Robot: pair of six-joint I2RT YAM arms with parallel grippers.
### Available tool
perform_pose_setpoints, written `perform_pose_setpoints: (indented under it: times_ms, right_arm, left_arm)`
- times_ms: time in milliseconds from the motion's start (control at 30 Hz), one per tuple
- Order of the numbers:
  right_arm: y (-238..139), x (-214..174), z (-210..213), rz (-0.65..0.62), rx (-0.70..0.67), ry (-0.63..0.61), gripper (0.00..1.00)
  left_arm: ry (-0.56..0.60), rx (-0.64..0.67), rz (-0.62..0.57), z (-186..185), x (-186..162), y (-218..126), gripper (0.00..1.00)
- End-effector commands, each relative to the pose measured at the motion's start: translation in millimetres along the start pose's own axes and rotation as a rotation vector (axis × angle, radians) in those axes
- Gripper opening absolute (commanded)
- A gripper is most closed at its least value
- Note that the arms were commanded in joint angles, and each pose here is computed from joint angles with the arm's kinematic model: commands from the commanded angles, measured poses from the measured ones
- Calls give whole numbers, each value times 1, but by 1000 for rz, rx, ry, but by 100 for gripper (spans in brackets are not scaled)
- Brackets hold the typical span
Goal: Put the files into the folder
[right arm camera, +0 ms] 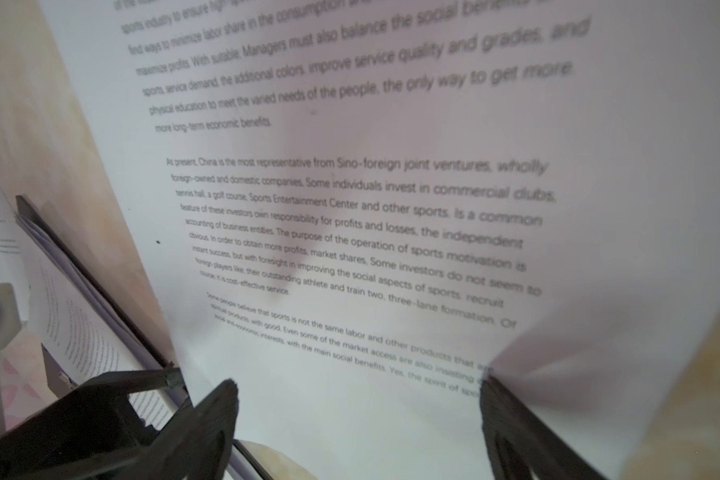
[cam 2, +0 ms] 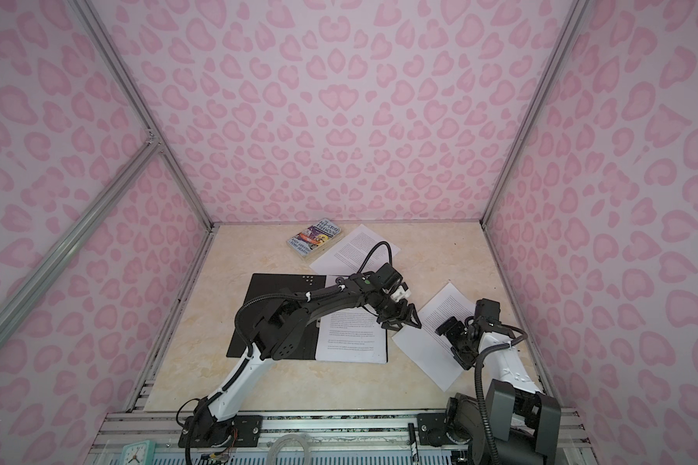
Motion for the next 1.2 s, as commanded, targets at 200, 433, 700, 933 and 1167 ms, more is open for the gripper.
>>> perform_pose_setpoints:
  times_ms: [200, 433, 700, 933, 1167]
  right_arm:
    - [6, -5, 2, 40, 28, 0, 91]
    - [9, -6, 1, 58, 30, 6, 91]
    - [5, -2, 6, 45, 43, -3, 91]
    - [-11, 10, 18, -4, 43, -46, 94]
    - [-30, 24, 49, -55, 87, -113, 96]
  left_arm:
    - [18, -24, 28, 6, -2, 13, 69]
    - [18, 13, 35, 14, -4, 13, 60]
    - [-5, -6, 26, 10, 2, 11, 33]
    - [10, -95, -20, -35, 20, -16, 3]
    - [97, -54, -217, -87, 32, -117, 4]
Point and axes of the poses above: each gripper's point midway between its finger pads, its own y axis out along the fingers, its own z axis along the line the jaws close on, x = y × z, the point moved 1 cm from there along -y, back along the fingers, and after that the axes turned 5 degrees about y, right-handed, at the moved point
